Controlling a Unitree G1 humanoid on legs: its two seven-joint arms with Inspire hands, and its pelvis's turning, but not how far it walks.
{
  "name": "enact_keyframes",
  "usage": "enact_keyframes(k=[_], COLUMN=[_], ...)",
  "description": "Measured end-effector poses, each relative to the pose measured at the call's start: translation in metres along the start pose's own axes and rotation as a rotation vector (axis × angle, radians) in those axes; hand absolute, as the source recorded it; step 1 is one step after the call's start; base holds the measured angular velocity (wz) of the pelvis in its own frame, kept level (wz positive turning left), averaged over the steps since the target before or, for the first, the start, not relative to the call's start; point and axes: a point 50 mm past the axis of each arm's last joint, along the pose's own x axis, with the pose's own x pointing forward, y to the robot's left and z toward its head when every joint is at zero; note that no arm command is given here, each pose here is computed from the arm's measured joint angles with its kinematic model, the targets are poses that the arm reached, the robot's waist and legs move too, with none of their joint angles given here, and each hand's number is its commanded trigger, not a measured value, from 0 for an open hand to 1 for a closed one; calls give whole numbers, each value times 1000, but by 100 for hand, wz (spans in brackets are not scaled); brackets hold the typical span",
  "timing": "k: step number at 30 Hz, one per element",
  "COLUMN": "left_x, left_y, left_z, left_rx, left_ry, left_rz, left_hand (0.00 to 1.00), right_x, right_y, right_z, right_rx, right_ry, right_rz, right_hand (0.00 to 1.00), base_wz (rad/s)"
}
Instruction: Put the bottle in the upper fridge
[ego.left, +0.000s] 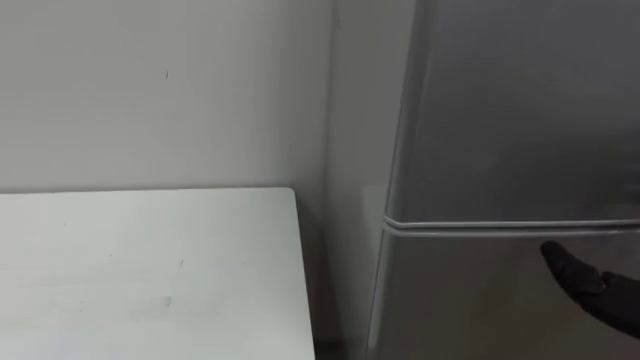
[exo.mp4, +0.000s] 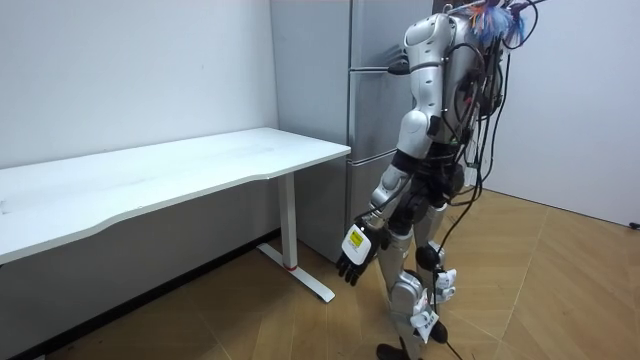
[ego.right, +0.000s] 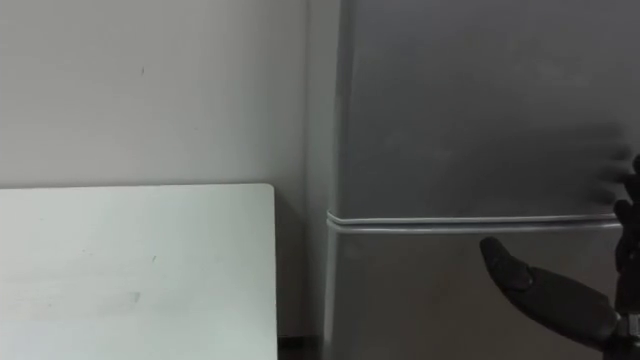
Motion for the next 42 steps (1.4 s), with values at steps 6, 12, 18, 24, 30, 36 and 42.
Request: enact_keyframes(k=[6, 12, 18, 24, 30, 36, 42], left_x=[0, 0, 0, 0, 0, 1, 1], left_y=[0, -1, -2, -2, -2, -4, -4], left_z=[0, -1, -2, -2, 0, 3, 4], left_rx=[14, 36, 48, 59, 88, 121, 143], left_ry=[0, 7, 8, 4, -3, -9, -12], left_rz=[-8, -17, -21, -29, -46, -58, -60], left_hand=[0, 0, 0, 0, 0, 0, 0], right_x=[-1, -2, -5, -8, -10, -11, -12], right_y=[2, 7, 15, 20, 28, 34, 37], right_z=[1, 5, 11, 12, 13, 15, 15], right_rx=[-34, -17, 19, 43, 75, 59, 38], right_ry=[-19, -28, -45, -50, -57, -73, -85], right_rz=[9, 29, 56, 65, 78, 104, 120], right_hand=[0, 0, 0, 0, 0, 0, 0], base_wz=[0, -4, -1, -3, 0, -1, 0])
